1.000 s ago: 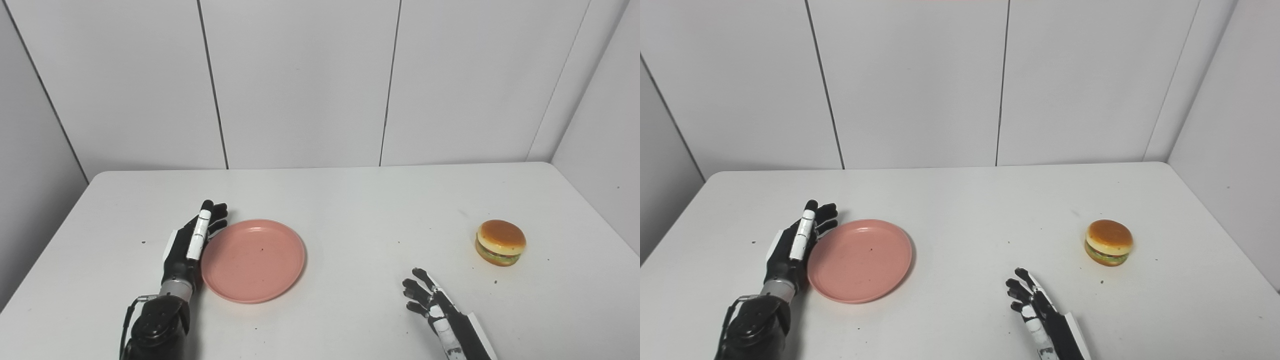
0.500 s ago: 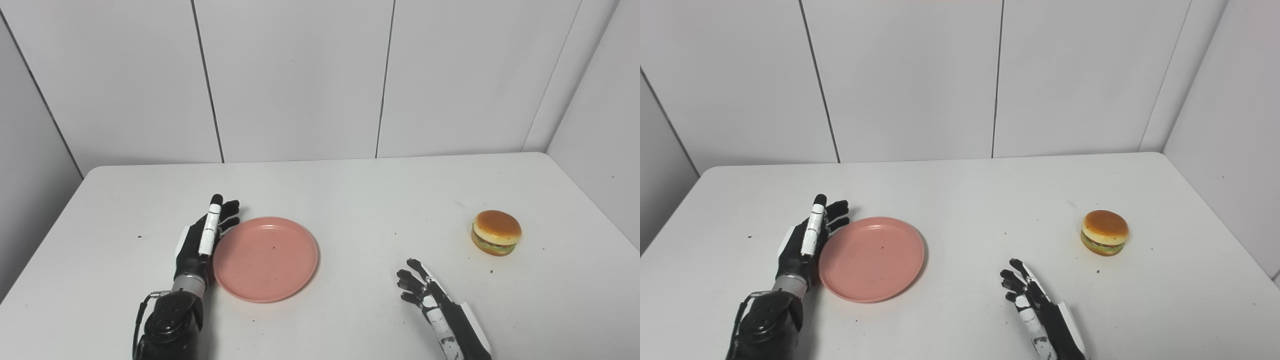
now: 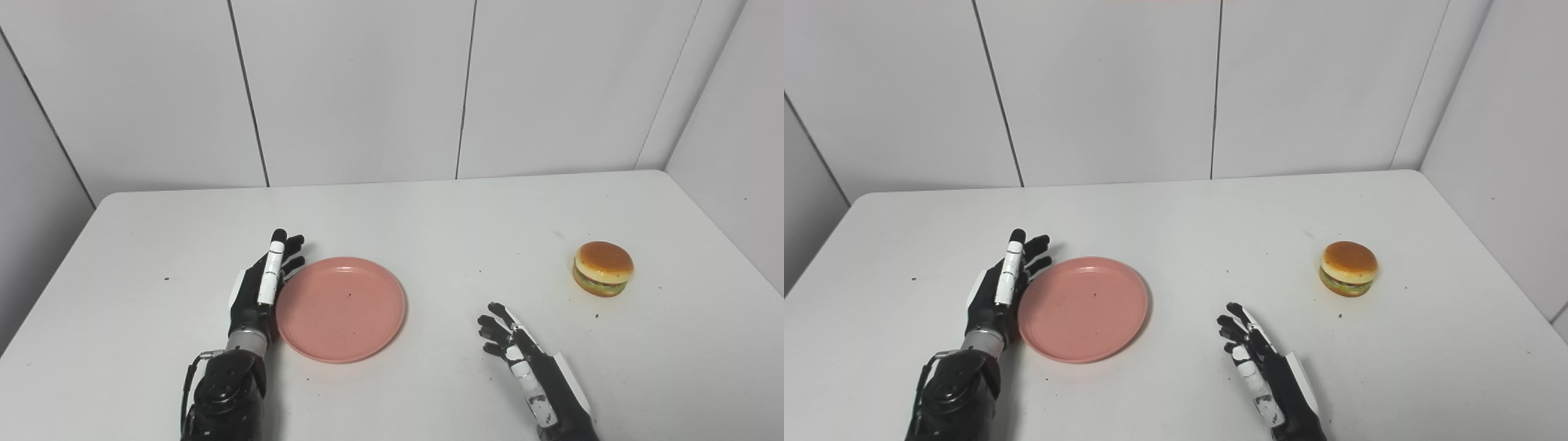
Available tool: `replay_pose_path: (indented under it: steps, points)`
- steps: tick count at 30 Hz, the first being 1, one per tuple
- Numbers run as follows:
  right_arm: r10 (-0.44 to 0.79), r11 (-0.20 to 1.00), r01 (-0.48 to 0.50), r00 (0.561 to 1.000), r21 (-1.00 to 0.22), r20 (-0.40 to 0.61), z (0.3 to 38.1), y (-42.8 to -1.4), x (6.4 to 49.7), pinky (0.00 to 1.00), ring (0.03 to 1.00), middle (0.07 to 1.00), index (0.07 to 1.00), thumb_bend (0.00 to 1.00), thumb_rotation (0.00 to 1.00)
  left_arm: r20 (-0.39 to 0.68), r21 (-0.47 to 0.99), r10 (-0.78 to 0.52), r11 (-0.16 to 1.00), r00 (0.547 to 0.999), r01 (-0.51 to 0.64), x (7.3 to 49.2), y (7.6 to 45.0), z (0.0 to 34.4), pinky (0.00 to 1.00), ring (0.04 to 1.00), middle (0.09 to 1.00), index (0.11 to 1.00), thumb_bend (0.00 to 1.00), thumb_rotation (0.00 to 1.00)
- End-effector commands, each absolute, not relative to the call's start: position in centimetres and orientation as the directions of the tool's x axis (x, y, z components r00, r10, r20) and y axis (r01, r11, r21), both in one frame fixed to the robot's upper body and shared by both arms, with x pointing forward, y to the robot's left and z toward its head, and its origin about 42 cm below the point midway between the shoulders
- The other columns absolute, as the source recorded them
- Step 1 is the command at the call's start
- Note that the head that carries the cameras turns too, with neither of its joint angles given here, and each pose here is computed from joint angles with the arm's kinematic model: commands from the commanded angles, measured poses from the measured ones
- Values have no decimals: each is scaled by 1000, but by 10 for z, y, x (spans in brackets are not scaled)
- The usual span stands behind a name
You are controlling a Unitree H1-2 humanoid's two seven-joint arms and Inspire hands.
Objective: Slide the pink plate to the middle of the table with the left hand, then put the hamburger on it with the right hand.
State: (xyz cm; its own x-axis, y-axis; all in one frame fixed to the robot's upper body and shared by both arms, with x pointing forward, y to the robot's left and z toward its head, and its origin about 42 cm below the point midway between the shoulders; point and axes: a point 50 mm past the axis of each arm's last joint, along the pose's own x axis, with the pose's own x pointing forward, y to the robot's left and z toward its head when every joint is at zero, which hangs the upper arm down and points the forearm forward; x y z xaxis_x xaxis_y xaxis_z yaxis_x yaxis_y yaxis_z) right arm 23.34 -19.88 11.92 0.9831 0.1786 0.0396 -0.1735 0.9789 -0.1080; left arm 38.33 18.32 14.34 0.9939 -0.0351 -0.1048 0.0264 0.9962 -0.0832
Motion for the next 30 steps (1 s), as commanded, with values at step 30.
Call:
replay_pose_path:
  steps: [30]
  points:
    - [215, 971, -208, 975, -121, 48, 109, -157, 239, 772, 844, 864, 911, 764, 1000, -3, -185, -70, 980, 998, 69, 372, 159, 166, 946, 915, 918, 721, 671, 922]
